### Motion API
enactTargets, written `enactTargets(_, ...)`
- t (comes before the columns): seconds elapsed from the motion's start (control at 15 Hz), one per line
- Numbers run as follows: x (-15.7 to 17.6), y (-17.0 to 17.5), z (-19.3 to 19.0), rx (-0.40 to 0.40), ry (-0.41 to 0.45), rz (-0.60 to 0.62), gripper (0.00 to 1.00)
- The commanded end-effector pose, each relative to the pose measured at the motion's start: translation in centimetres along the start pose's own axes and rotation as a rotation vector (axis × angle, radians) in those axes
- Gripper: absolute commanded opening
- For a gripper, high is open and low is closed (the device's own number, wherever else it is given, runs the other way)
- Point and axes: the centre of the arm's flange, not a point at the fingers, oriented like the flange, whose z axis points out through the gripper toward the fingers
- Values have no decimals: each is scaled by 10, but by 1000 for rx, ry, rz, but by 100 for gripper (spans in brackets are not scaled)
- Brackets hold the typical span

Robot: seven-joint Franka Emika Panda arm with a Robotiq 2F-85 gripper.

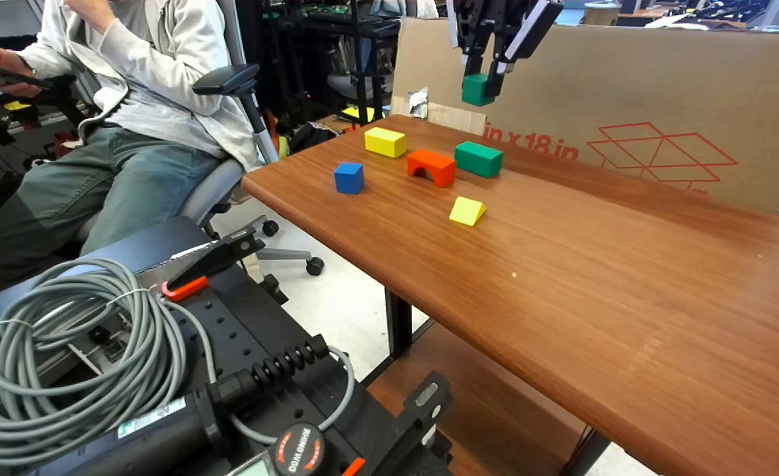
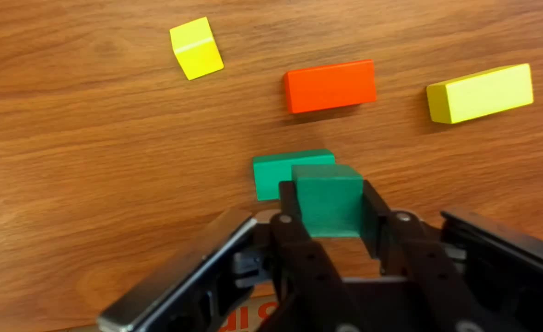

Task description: Put the green square block on the green rectangular block, then put the blue block on the green block

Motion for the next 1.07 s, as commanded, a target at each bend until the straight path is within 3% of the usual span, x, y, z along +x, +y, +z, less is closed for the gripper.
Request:
enactTargets(0.0,14,-8,9,-55,33,-57,8)
enactTargets(0.47,18,-14,31,-125,68,-110,8)
enactTargets(1.0,13,-18,49,-102,29,-139,8)
